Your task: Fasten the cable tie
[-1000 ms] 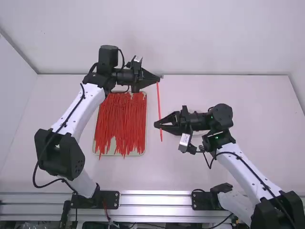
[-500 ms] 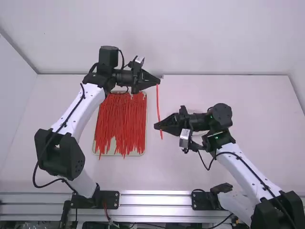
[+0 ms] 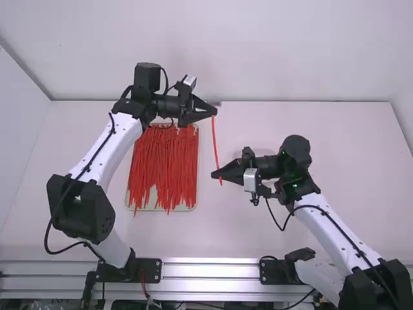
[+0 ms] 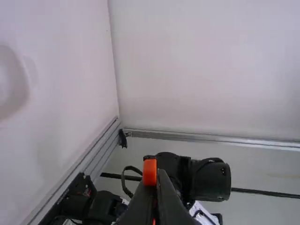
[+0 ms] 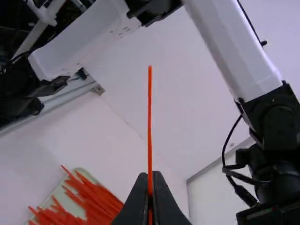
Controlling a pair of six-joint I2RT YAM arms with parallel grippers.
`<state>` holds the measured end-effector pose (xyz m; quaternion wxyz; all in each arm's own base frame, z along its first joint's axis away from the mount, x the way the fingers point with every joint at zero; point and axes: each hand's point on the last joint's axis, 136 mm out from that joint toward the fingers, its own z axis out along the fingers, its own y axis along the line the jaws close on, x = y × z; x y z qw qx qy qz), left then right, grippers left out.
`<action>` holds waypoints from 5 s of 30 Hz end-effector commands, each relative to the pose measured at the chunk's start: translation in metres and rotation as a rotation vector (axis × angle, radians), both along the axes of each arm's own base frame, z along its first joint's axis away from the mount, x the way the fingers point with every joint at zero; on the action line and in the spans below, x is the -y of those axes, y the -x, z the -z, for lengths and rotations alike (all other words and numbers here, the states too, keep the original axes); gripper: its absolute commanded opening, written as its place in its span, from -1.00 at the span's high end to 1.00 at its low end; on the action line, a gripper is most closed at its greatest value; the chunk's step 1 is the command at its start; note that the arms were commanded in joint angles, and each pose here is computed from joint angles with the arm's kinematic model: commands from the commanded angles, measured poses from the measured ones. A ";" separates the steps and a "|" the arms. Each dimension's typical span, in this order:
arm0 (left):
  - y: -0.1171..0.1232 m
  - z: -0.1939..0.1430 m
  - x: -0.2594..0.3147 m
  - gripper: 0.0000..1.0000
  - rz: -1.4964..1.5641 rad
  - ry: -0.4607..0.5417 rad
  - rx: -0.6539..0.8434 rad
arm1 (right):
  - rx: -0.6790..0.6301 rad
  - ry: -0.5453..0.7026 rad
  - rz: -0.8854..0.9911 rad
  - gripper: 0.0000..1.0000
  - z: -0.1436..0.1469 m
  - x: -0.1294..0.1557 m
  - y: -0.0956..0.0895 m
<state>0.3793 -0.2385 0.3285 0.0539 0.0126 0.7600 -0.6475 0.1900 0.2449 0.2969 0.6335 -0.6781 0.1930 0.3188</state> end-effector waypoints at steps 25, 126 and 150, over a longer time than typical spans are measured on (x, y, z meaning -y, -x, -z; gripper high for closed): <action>0.028 -0.050 0.003 0.97 0.281 0.165 1.358 | -1.501 -0.129 0.035 1.00 -0.079 -0.021 -0.033; 0.067 -0.027 -0.004 0.98 0.322 0.224 1.875 | -1.834 -0.204 0.273 1.00 -0.030 -0.037 -0.071; 0.070 -0.028 -0.002 0.98 0.327 0.230 1.871 | -1.838 -0.193 0.268 1.00 -0.029 -0.039 -0.068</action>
